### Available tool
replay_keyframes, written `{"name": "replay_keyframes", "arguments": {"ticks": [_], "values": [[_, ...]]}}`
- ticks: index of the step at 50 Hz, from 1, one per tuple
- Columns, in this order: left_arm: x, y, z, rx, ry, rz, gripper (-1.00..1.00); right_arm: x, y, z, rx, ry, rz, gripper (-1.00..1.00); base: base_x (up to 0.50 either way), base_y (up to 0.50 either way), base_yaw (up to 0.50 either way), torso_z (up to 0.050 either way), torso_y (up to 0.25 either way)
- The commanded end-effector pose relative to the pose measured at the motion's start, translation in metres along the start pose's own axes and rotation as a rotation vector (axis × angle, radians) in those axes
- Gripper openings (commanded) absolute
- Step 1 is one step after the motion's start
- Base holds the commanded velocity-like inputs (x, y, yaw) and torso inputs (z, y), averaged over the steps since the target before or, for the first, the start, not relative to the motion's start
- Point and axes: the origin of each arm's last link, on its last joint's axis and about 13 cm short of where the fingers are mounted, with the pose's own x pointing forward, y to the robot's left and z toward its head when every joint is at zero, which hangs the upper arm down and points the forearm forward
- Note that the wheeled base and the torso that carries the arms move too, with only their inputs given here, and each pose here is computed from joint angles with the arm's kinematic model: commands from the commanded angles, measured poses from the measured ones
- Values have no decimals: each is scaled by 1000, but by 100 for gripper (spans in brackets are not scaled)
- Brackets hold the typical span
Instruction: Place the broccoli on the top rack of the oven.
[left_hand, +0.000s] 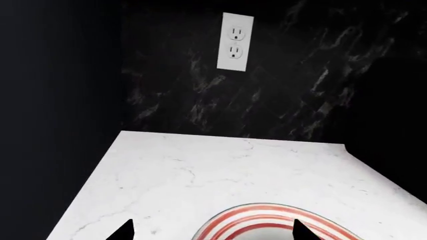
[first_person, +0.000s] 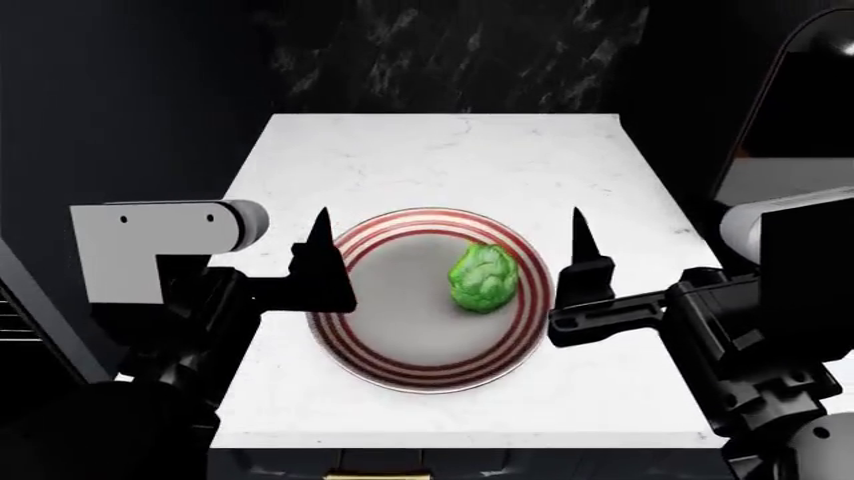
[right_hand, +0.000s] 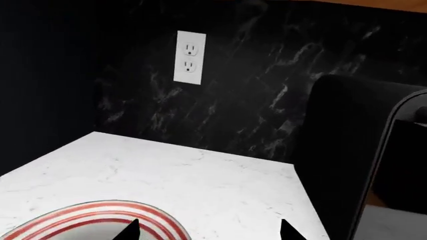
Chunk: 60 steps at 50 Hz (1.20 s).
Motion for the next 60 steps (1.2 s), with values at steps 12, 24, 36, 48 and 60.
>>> {"name": "replay_keyframes", "arguments": {"ticks": [12,24,36,48,60], "values": [[4,2,-1,1,5,6,100,-10,4,16,40,187,265,100,0,0,0,0,0],[5,4,-3,1,7,10,100,-1,6,7,49,275,464,100,0,0,0,0,0],[8,3,-6,8,14,12,100,27,4,7,36,363,434,100,0,0,0,0,0],[11,6,-7,2,20,18,100,48,4,6,6,428,410,100,0,0,0,0,0],[13,3,-7,10,19,8,100,70,-1,14,-74,453,350,100,0,0,0,0,0]]}}
